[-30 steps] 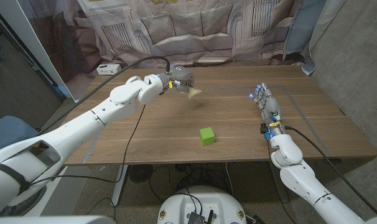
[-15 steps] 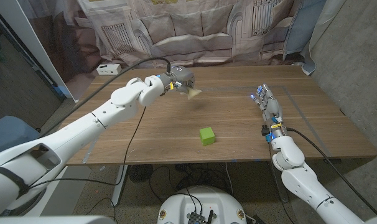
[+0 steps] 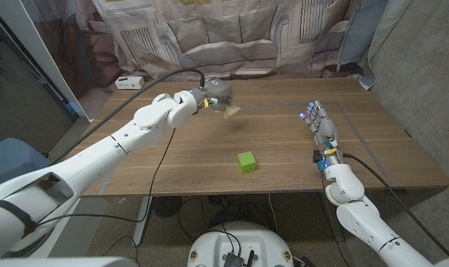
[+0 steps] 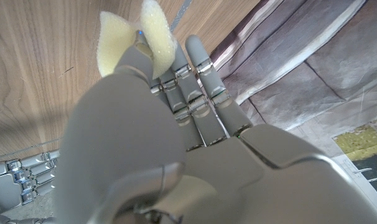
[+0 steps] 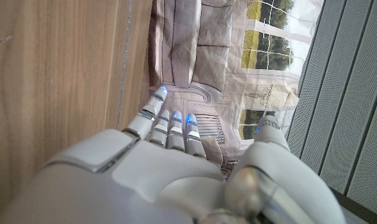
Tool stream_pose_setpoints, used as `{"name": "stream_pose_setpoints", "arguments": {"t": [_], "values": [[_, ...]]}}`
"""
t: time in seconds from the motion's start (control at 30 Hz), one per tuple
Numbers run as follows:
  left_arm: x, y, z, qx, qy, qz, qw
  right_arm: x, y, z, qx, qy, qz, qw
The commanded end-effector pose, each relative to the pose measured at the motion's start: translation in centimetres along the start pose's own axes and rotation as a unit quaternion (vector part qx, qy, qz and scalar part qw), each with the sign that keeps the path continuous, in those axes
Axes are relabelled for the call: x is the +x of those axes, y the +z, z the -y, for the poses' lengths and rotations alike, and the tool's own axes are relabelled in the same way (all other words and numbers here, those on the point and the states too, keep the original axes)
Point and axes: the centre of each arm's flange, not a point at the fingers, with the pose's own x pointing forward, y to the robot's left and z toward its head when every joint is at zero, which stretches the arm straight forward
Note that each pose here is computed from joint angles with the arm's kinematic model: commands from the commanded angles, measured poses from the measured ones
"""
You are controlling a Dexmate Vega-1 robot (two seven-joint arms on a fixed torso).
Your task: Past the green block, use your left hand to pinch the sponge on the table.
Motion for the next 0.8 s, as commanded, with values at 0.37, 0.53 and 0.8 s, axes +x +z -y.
{"name": "stream_pose_setpoints", "arguments": {"t": [0.37, 0.53, 0.8], "values": [[1.0, 0.1, -0.4, -0.016, -0.035, 0.005, 0.999, 0.1, -0.1, 0.6, 0.003, 0.000, -0.001, 1.0000], [1.3, -0.2, -0.3, -0.019, -0.049, 0.000, 0.999, 0.1, -0.2, 0.6, 0.003, 0.000, -0.003, 1.0000], [1.7, -0.5, -0.2, -0.016, -0.063, -0.003, 0.998, 0.2, -0.3, 0.7, 0.004, 0.000, -0.005, 1.0000]]}}
